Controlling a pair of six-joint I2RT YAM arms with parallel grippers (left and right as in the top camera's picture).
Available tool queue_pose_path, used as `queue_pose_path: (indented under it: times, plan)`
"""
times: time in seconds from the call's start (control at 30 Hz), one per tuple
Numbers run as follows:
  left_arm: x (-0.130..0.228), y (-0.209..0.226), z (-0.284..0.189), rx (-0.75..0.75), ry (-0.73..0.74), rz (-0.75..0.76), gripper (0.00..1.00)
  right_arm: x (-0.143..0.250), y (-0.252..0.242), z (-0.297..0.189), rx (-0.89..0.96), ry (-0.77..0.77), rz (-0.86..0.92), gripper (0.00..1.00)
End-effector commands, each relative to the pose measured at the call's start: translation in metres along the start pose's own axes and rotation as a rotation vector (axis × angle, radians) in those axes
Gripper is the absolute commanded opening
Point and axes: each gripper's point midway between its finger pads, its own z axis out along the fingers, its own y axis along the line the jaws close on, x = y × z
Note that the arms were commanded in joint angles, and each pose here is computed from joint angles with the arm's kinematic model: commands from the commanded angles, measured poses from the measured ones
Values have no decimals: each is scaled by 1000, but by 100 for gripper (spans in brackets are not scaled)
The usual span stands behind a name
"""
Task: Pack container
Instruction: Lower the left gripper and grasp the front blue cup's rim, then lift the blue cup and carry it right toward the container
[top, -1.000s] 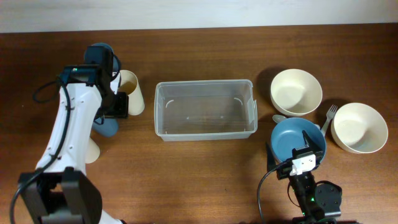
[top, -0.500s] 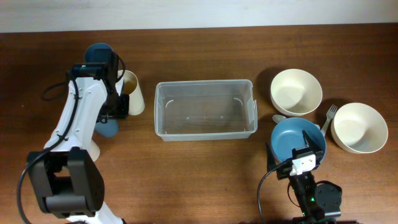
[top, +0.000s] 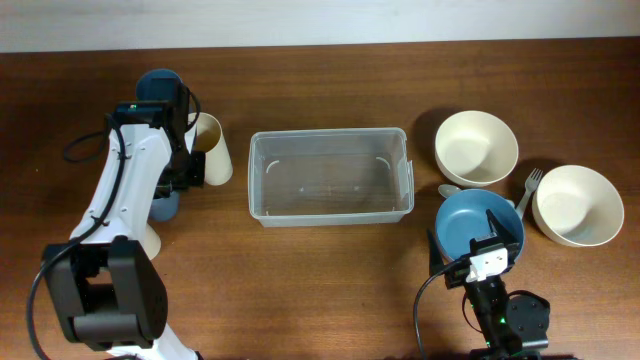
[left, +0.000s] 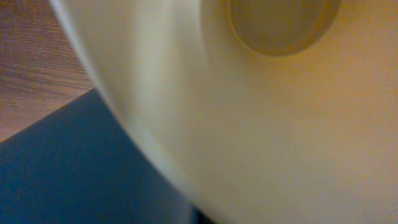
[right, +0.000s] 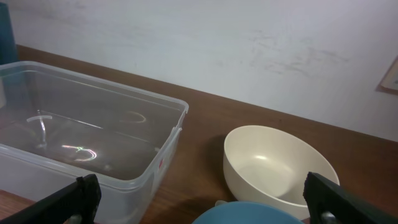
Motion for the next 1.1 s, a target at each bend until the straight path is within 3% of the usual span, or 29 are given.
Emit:
queue_pose_path:
  times: [0.0,0.5,1.07]
  plan:
    - [-2,3,0,-9,0,-21,2,2,0,0,3,3,4,99]
    - [-23,1,-70,86,-93,-42,2,2,0,0,3,3,4,99]
    - [5,15,-132,75,-54,-104,2,2,0,0,3,3,4,99]
